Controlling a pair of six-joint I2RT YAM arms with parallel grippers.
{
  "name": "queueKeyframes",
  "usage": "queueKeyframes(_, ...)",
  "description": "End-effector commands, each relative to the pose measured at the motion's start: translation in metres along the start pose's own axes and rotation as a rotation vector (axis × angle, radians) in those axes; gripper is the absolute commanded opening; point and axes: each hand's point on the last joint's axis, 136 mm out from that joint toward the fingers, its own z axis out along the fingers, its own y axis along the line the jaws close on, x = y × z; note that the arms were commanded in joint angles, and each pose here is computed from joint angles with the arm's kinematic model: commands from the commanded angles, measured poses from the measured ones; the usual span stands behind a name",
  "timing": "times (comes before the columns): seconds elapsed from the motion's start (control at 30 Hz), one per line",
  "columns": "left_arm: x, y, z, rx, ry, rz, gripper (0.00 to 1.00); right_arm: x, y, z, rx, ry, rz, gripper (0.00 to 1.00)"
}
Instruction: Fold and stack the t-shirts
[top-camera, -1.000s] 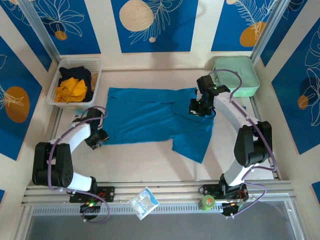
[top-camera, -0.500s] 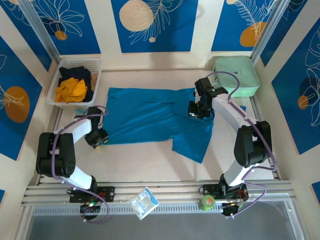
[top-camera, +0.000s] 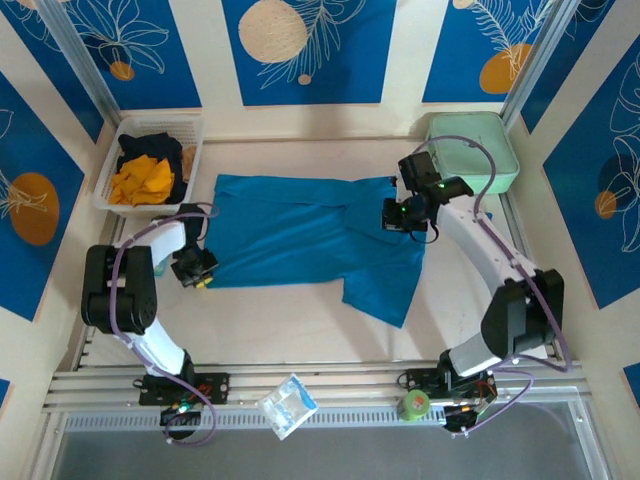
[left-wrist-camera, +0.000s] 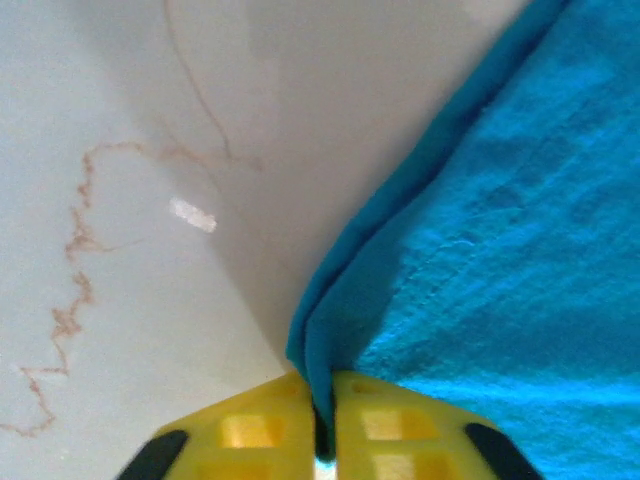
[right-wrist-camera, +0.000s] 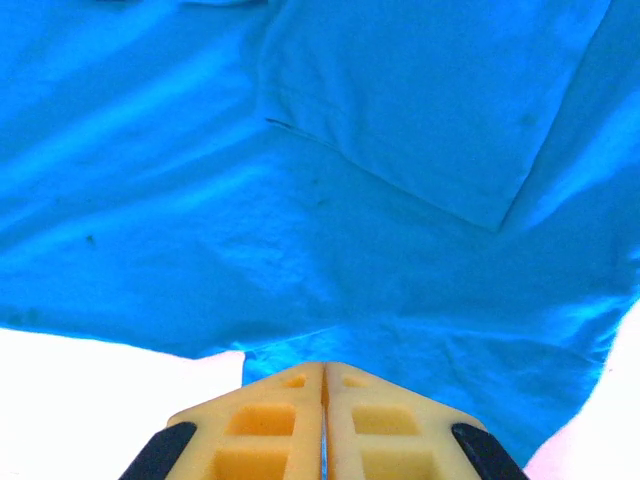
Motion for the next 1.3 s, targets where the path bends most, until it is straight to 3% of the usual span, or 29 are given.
queueKeyframes(0.0, -0.042, -0.05, 0.02, 0.2, -0.123, 0.03, 0.02, -0.018, 0.024, -0.061, -0.046, -0.217, -0.164, 0.09)
queueKeyframes(0.07, -0.043, -0.053, 0.017, 0.213, -0.13, 0.034, 0.0, -0.021, 0.035, -0.096, -0.076, -0.357, -0.237, 0.2)
queueKeyframes(0.13, -0.044, -0.056, 0.014, 0.225, -0.138, 0.046, 0.0, -0.017, 0.047, -0.129, -0.148, -0.478, -0.315, 0.46)
queueKeyframes(0.17, -0.044, -0.058, 0.012, 0.23, -0.14, 0.05, 0.0, -0.013, 0.051, -0.14, -0.172, -0.508, -0.347, 0.53)
queueKeyframes(0.3, -0.044, -0.061, 0.006, 0.242, -0.156, 0.07, 0.0, 0.029, 0.067, -0.154, -0.253, -0.567, -0.714, 0.58)
queueKeyframes(0.4, -0.042, -0.062, 0.002, 0.253, -0.165, 0.078, 0.0, 0.054, 0.066, -0.157, -0.247, -0.571, -0.865, 0.71)
queueKeyframes(0.5, -0.039, -0.063, -0.001, 0.269, -0.171, 0.085, 0.0, 0.085, 0.055, -0.138, -0.2, -0.438, -1.054, 0.72)
queueKeyframes(0.63, -0.035, -0.066, -0.007, 0.296, -0.182, 0.094, 0.0, 0.135, 0.022, -0.081, -0.086, -0.162, -1.348, 0.75)
queueKeyframes(0.8, -0.03, -0.069, -0.01, 0.321, -0.201, 0.086, 0.0, 0.189, -0.021, -0.014, -0.064, 0.126, -1.531, 0.69)
queueKeyframes(1.07, -0.018, -0.073, -0.01, 0.36, -0.207, 0.091, 0.0, 0.233, -0.056, 0.027, -0.078, 0.297, -1.652, 0.65)
queueKeyframes(1.27, -0.017, -0.073, -0.014, 0.368, -0.221, 0.1, 0.0, 0.233, -0.061, 0.041, -0.058, 0.305, -1.657, 0.63)
